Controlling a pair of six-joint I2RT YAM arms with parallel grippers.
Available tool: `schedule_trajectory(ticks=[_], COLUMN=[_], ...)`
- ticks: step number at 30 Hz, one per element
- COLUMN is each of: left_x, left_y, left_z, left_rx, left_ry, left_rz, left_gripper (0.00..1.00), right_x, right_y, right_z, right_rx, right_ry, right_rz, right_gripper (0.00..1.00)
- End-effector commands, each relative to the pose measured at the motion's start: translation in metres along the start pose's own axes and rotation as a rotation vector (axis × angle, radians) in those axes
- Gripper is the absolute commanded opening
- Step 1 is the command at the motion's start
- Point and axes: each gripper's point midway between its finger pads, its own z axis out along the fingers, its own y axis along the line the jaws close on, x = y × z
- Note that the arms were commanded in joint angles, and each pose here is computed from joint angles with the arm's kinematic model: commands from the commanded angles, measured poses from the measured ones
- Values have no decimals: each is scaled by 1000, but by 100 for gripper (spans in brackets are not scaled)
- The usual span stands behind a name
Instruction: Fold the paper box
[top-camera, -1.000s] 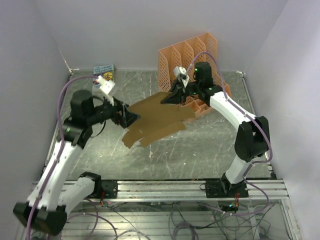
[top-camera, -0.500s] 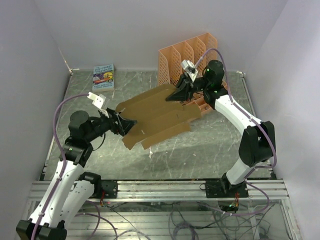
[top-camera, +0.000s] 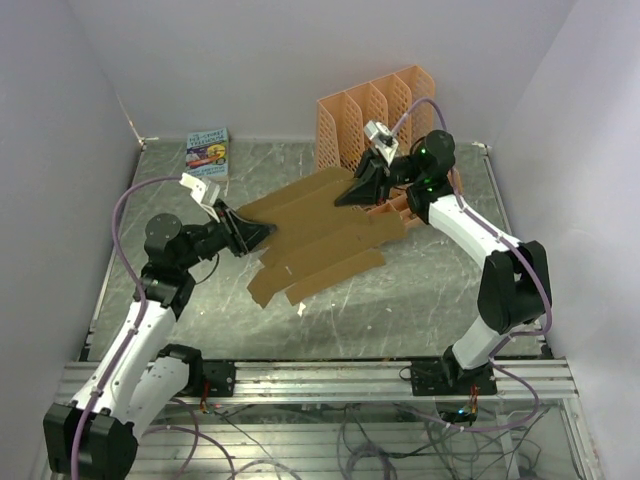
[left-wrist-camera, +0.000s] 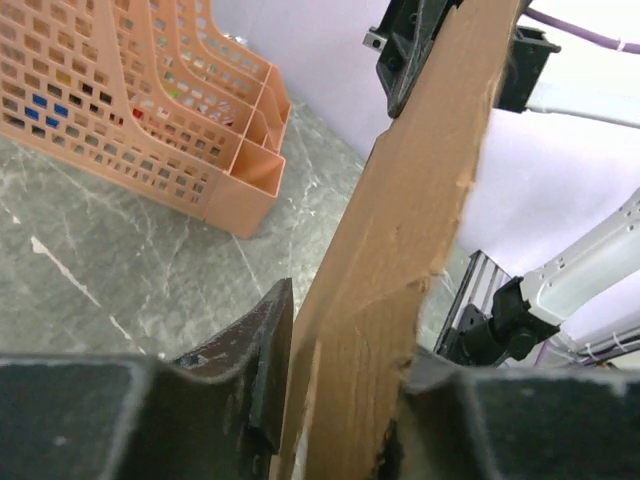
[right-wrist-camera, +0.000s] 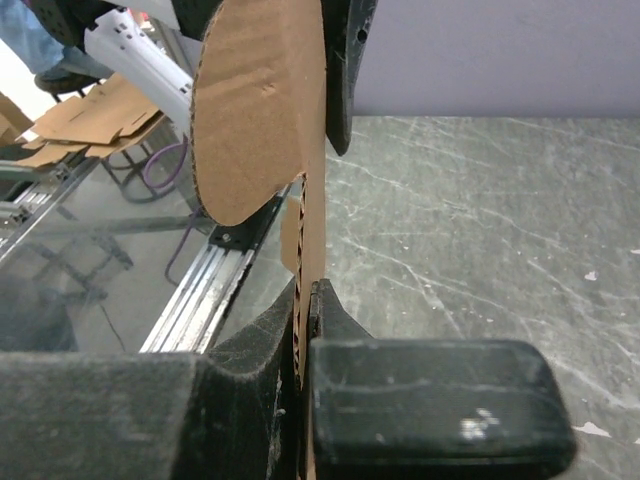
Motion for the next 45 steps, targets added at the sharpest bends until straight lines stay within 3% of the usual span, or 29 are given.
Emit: schedule_trajectory(ticks=[1, 3, 6, 7, 8, 9, 12, 17, 19, 21, 24, 28, 35, 41, 45], left_x=[-15, -14, -12, -14, -16, -24, -26, -16, -4, 6, 19, 25, 43, 70, 79], left_y=[-16, -18, -12, -6, 1, 10, 39, 57, 68, 81, 108, 128, 121, 92, 92], left_z=[2, 3, 2, 1, -2, -6, -19, -21, -22, -23, -26, -25, -26, -25, -26], left_rx=[95, 112, 73, 32, -24, -92, -257, -286, -313, -356, -446, -506, -474, -394, -395], left_ry=[-47, -34, -18, -18, -13, -11, 45, 55, 96, 139, 236, 316, 373, 434, 474], left_rz=[31, 35, 58, 91, 133, 196, 372, 518, 546, 573, 583, 576, 688, 876, 911], left_gripper=[21, 8, 7, 7, 7, 7, 7, 7, 7, 7, 7, 7, 7, 7, 7], right_x=[-11, -10, -9, -9, -12, -14, -14, 11, 33, 64, 89, 109, 135, 171, 185], right_y=[14, 14, 12, 9, 1, -6, -26, -40, -61, -74, -73, -68, -80, -97, -102], right_z=[3, 3, 2, -2, -15, -28, -71, -100, -106, -101, -91, -70, -35, -17, -20], right_rx=[-26, -28, -32, -17, 21, 61, 190, 320, 479, 582, 586, 598, 581, 597, 678], right_ry=[3, 3, 6, 3, -5, -16, -55, -87, -30, 148, 151, 190, 266, 315, 280], right_rz=[-47, -41, -18, -7, -9, -3, 26, 124, 144, 114, 196, 181, 179, 292, 358], right_gripper=[0, 0, 3, 28, 88, 98, 100, 100, 100, 100, 100, 100, 100, 99, 98])
